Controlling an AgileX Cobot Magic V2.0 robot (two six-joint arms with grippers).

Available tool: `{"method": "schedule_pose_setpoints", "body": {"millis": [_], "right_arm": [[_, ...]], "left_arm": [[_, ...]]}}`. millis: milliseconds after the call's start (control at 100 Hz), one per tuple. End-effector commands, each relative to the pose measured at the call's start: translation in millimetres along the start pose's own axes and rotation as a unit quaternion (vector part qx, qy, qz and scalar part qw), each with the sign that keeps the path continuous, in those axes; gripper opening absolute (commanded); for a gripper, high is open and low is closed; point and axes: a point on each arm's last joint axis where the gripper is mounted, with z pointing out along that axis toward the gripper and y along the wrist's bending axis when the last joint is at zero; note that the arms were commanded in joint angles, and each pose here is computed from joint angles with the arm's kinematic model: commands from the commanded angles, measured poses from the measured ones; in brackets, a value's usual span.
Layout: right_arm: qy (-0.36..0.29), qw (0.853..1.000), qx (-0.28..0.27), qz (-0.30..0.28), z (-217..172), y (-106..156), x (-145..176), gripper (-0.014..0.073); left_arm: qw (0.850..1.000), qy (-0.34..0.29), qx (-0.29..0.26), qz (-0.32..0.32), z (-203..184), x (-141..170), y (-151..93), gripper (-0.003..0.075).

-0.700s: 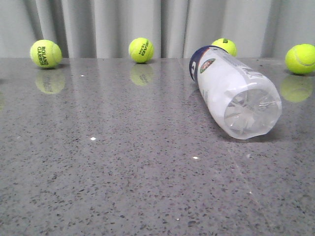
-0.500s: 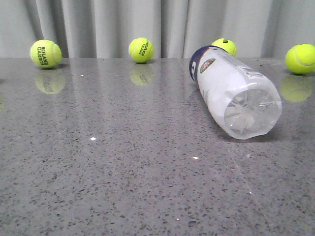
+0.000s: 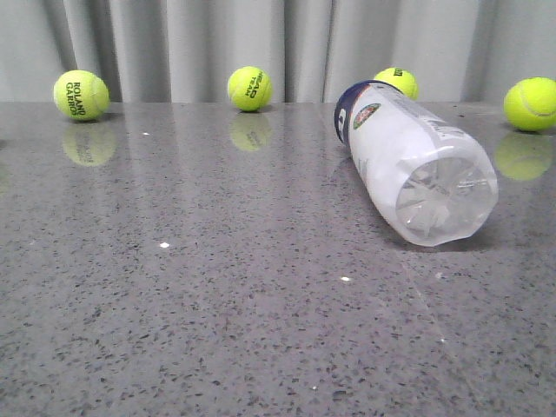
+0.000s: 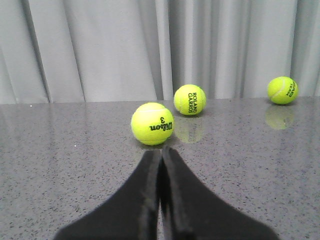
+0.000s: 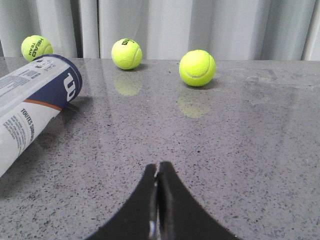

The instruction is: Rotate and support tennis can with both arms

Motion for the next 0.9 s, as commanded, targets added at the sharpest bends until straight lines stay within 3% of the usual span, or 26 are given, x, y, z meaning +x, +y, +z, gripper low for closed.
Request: {"method": "schedule_pose_setpoints", "body": {"millis": [0,250,370,620,890], "right_arm": [[-0.075,0.997,-0.009,-0.012,-3.8,2.4,-17.1,-0.0069],[-0.115,0.993,-0.018,-0.003,-6.1,4.2,-28.0,-0.0069],[-0.105,0.994,-0.012,-0.001,-10.4,4.6,-42.7,-0.0069],[0.005,1.000,0.021,0.004,-23.3,4.7,-85.4,-0.0069],[0.118,0.992,0.045,0.007,-10.8,7.1,-132.3,-0.0066]], "left_arm": [[0.999,-0.033,-0.005,-0.008,-1.7,5.9,0.5,-0.0020],[0.999,-0.033,-0.005,-0.008,-1.7,5.9,0.5,-0.0020],[0.999,-0.033,-0.005,-0.008,-1.7,5.9,0.5,-0.0020],[0.999,-0.033,-0.005,-0.008,-1.7,5.9,0.5,-0.0020],[0.999,-0.033,-0.005,-0.008,-1.7,5.9,0.5,-0.0020]]}}
